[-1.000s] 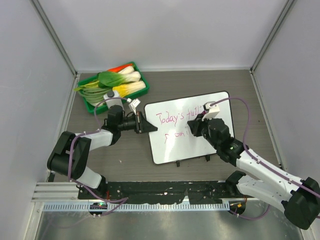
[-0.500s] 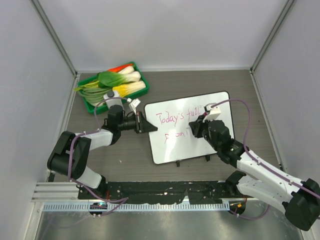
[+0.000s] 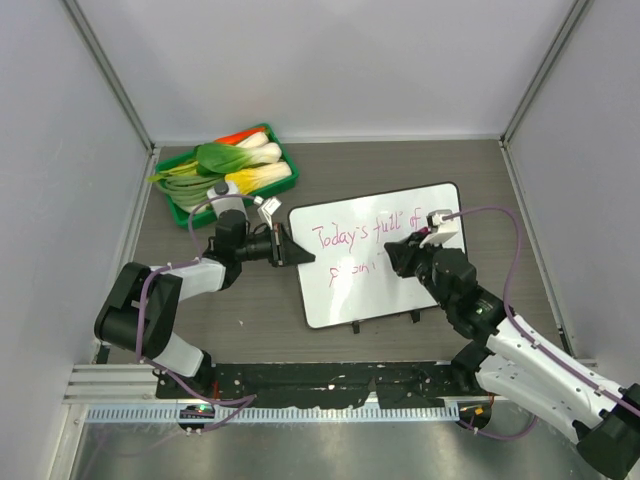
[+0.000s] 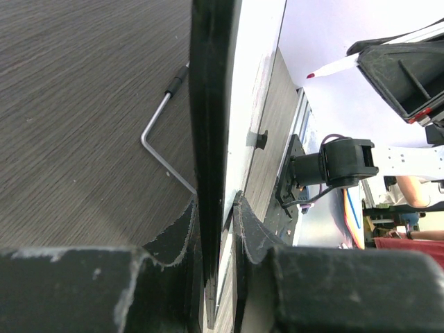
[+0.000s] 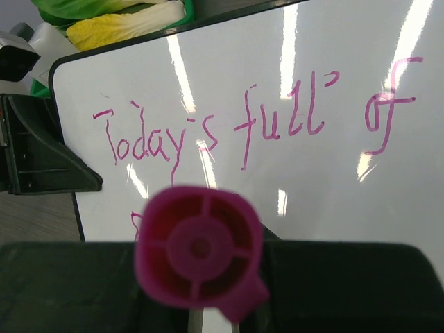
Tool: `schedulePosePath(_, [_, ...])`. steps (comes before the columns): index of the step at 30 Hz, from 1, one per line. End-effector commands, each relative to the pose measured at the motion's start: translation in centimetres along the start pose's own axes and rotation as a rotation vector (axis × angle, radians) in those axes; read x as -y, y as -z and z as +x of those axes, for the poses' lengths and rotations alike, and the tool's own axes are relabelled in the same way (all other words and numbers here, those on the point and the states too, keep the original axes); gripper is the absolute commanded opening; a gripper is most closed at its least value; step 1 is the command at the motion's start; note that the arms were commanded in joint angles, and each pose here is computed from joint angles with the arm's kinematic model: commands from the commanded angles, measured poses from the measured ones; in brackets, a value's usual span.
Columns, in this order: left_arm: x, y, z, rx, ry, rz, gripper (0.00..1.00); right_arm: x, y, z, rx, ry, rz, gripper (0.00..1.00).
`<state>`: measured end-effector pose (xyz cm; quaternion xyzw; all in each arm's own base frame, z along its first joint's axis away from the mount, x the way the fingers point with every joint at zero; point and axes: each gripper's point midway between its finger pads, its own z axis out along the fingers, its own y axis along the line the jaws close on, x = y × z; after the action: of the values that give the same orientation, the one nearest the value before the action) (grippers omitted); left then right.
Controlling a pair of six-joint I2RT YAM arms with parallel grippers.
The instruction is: Write a sentence on the whiteboard
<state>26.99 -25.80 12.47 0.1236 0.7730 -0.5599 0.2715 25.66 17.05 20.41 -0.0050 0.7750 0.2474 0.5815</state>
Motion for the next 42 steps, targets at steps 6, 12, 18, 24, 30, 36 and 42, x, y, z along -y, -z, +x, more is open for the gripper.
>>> schedulePosePath(6, [-4.6, 0.1, 0.9, 0.006, -0.034, -0.184, 0.0, 0.9, -0.2, 0.9, -0.012, -0.041, 0.028, 0.01])
schedulePosePath(12, [-4.5, 0.1, 0.9, 0.004, -0.031, -0.18, 0.0, 0.9, -0.9, 1.4, -0.021, -0.047, 0.033, 0.01])
schedulePosePath(18, [-4.5, 0.1, 0.9, 0.007, -0.032, -0.18, 0.0, 1.3, -1.2, 1.3, -0.008, -0.042, 0.059, 0.01])
schedulePosePath(24, [-4.5, 0.1, 0.8, 0.007, -0.035, -0.182, 0.0, 2.0, -1.5, 1.9, -0.016, -0.043, 0.087, 0.01])
schedulePosePath(30, [-4.5, 0.1, 0.7, 0.009, -0.036, -0.181, 0.0, 2.6, -1.2, 2.2, -0.016, -0.035, 0.113, 0.01])
schedulePosePath(36, [-4.5, 0.1, 0.8, 0.007, -0.033, -0.182, 0.0, 2.6, -1.6, 2.9, -0.041, -0.026, 0.112, 0.01])
schedulePosePath(42, [-4.6, 0.1, 0.8, 0.007, -0.035, -0.182, 0.0, 1.5, -1.8, 3.3, -0.067, -0.028, 0.053, 0.01])
